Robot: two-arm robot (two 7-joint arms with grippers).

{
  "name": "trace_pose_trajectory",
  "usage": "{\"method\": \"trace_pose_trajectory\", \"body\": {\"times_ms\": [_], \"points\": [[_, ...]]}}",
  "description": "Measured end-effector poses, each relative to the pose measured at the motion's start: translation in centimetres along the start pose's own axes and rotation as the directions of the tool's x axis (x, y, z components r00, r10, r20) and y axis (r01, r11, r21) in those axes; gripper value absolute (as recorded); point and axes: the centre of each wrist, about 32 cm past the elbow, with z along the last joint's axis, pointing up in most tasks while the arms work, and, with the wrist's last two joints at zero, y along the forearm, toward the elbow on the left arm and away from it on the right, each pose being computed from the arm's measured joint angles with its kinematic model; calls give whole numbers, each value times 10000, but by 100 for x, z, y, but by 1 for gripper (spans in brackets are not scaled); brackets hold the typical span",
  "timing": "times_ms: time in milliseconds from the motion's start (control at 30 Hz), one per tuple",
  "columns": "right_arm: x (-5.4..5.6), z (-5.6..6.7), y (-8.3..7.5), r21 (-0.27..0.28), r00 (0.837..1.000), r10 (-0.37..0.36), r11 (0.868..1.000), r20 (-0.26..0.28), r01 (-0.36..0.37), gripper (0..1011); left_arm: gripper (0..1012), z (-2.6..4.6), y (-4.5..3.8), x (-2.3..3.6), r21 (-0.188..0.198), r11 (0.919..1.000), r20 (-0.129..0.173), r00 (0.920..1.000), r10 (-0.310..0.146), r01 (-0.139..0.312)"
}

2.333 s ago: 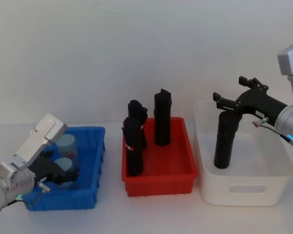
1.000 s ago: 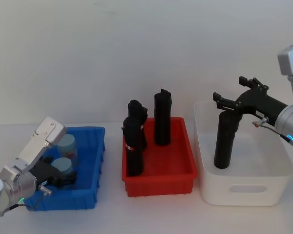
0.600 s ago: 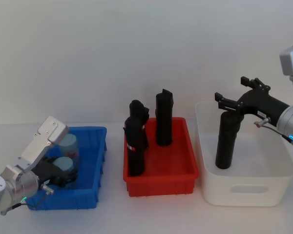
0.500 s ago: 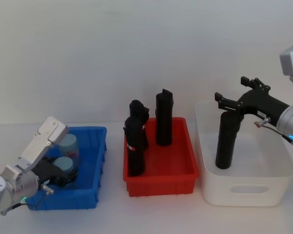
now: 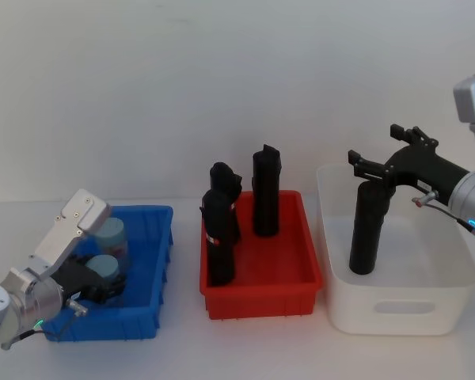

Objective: Pick the cotton swabs from the blue box and place them into the white box.

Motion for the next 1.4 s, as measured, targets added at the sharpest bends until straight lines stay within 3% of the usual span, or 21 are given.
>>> {"method": "trace_pose_trajectory", "body": {"times_ms": [333,1000,1200,1400], "points": [[0,0,0,0,10000,0,10000,0,0,1002,722,-2,13,-5,-122,9999,11,10000,63,-63],[0,0,0,0,10000,0,10000,0,0,1002,721,101,186,12,-1237,9906,-261,9981,564,-592],[0,0,0,0,10000,0,10000,1,0,1002,721,149,245,21,-1581,9847,-338,9970,693,-738],[0,0,0,-1,10000,5,10000,4,-5,1002,721,238,342,32,-2206,9706,-440,9951,885,-961]]}}
